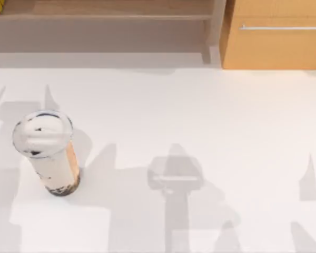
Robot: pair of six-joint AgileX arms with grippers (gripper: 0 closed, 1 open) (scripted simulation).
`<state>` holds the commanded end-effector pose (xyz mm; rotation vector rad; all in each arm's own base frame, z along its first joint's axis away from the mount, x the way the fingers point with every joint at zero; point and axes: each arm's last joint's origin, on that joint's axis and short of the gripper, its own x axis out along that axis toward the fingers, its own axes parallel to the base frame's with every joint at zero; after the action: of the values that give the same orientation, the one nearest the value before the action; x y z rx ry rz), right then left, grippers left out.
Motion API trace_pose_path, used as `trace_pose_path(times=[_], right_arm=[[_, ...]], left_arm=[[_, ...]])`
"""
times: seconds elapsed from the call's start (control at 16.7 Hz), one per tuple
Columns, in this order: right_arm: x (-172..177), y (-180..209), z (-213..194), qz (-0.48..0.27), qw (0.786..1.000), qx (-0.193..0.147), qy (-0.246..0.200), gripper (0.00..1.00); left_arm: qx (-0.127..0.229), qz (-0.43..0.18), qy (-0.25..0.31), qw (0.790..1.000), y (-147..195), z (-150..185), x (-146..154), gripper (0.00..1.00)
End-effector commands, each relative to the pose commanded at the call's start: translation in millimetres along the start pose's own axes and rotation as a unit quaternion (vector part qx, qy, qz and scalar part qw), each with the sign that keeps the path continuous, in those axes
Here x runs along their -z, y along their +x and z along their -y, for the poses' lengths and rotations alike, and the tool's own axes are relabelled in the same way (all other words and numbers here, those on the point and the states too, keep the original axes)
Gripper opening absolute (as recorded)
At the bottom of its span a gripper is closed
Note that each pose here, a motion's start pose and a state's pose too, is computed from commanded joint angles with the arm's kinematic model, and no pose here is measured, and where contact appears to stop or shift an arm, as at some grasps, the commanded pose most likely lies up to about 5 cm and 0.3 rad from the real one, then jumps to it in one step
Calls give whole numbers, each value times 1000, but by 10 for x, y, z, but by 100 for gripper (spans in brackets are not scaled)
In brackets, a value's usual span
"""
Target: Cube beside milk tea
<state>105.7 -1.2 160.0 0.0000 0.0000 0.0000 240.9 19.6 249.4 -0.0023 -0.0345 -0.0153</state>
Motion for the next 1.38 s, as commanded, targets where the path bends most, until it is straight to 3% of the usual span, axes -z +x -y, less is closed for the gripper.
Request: trace_pose_path(times=[0.24,0.48,0.72,1.08,1.38], right_arm=[[0,0,0,0,1000,0,0,100],[0,0,0,0,1000,0,0,100],[0,0,0,0,1000,0,0,100],[0,0,0,0,1000,0,0,100],[0,0,0,0,1000,0,0,100]], left_arm=[[1,-14,-1,1000,723,-178,312,100],[2,-20,0,1000,1187,-331,738,100],[2,-17,1,1000,1362,-403,956,100],[4,-19,0,1000,1368,-385,970,100],[2,-17,1,1000,1652,-404,974,100]])
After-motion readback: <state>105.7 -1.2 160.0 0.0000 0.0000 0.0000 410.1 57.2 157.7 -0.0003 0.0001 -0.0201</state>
